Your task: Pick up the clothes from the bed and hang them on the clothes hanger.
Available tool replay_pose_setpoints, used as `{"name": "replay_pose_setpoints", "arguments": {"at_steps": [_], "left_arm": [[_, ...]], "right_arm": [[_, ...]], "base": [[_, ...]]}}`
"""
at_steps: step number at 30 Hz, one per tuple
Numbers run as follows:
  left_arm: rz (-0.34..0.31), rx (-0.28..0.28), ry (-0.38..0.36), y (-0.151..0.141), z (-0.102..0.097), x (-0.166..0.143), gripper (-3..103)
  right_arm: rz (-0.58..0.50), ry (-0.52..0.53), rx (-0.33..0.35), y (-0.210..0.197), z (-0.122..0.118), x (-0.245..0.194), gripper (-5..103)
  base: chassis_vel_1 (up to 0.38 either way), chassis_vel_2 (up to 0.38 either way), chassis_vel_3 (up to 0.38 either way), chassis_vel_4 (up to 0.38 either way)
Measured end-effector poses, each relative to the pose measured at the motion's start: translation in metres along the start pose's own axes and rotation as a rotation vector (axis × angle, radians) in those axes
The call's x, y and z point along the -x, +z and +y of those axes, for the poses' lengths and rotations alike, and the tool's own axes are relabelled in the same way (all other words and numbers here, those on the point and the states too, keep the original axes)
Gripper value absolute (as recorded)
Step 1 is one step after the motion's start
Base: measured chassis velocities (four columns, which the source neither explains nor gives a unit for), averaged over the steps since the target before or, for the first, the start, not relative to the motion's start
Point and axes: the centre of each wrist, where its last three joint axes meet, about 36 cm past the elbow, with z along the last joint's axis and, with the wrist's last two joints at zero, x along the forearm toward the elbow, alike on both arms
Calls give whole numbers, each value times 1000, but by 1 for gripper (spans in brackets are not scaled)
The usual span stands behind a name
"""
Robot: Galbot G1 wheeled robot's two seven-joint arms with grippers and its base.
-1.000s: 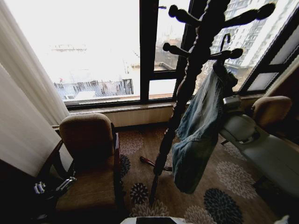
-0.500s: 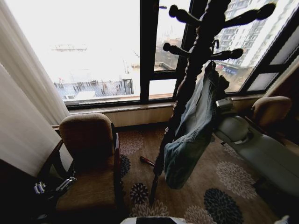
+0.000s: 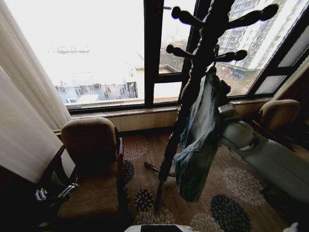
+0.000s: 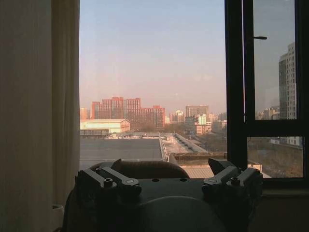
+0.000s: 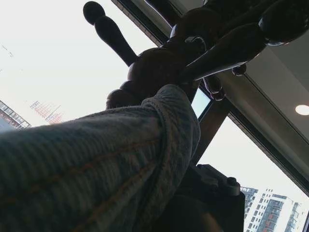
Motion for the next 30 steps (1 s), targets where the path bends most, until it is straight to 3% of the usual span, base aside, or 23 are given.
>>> {"name": "replay_pose_setpoints", "arguments": {"at_steps": [30], "left_arm": [[0,0,0,0,0,0,100]], "right_arm": [[41,-2,18,-4,10,-63,19]], "base": [[0,0,0,0]]}}
